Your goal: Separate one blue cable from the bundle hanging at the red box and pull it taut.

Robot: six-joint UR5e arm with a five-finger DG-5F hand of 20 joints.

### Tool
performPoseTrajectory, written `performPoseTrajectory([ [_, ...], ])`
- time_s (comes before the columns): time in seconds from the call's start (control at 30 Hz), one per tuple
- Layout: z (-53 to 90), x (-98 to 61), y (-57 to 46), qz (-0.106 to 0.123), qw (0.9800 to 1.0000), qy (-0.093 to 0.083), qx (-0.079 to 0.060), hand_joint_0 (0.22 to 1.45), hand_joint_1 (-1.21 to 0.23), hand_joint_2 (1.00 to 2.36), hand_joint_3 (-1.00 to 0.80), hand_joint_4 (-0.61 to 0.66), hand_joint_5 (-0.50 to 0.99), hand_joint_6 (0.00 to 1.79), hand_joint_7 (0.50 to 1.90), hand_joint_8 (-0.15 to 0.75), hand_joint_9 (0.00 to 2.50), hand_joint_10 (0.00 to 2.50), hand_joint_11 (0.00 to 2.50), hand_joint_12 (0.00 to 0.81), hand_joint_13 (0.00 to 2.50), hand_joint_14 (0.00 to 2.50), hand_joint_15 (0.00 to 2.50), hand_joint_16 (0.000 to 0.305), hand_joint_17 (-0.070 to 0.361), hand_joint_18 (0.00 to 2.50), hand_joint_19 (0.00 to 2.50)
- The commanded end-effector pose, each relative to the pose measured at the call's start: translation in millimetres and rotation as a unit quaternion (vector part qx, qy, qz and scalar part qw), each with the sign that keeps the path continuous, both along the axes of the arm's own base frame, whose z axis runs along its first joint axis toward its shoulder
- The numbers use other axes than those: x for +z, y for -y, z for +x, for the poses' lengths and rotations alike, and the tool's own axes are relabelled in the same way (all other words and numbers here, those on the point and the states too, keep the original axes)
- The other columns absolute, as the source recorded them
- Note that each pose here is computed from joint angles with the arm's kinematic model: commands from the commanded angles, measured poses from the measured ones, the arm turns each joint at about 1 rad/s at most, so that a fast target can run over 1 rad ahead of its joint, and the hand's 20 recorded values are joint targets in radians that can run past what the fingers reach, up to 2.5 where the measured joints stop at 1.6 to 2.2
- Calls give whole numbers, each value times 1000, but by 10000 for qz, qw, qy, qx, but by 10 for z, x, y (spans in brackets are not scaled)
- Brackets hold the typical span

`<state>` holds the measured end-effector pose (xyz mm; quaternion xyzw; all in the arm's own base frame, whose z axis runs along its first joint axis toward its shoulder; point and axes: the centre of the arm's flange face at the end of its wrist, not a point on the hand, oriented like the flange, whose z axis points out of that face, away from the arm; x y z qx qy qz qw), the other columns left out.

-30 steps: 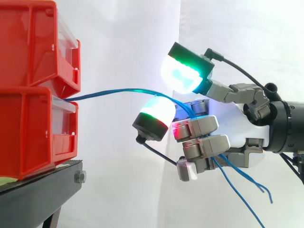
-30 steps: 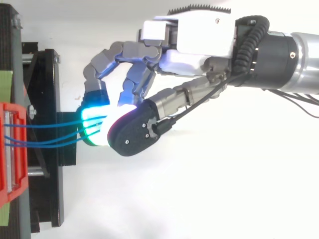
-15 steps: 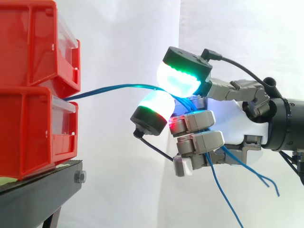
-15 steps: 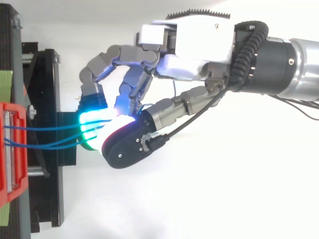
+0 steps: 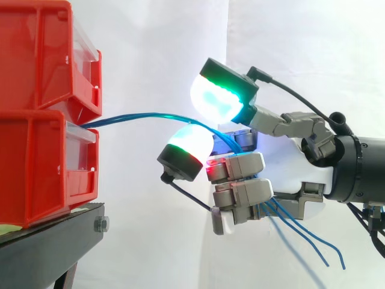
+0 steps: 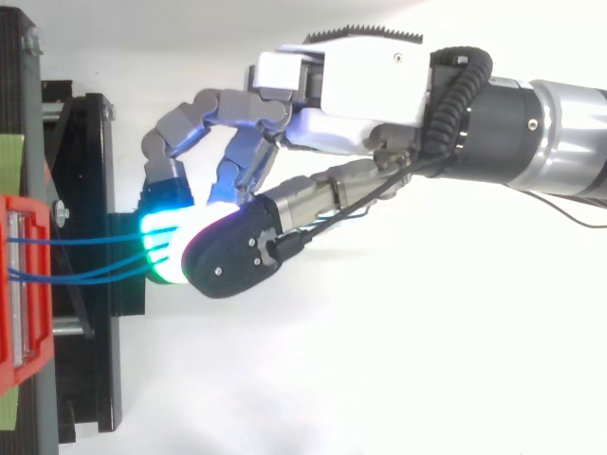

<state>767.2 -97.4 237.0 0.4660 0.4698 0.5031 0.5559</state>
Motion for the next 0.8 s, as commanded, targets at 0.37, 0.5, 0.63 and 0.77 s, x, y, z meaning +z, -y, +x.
performPoseTrajectory([
  [0.37, 6, -2, -14, -15, 10000, 17, 0, 678, -839, 1019, -243, 33, -176, 885, 1303, 283, 1107, 393, 1780, 365, 1212, 122, 1816, 49, 109, 973, 833],
  [0.5, 11, 3, -22, -18, 10000, 39, -16, 757, -903, 1007, -427, 41, -187, 888, 1274, 278, 1062, 366, 1770, 367, 1190, 78, 1848, 49, 109, 955, 810],
  [0.63, 25, 16, -46, -74, 9999, 96, -63, 685, -862, 1000, -500, 139, -185, 884, 1170, 287, 1054, 290, 1796, 367, 1173, 51, 1861, 48, 108, 928, 816],
  [0.77, 25, 11, -78, -134, 9999, 70, -63, 509, -697, 1000, -500, 166, -177, 852, 1149, 315, 1065, 341, 1709, 394, 1160, 231, 1741, 52, 118, 971, 856],
])
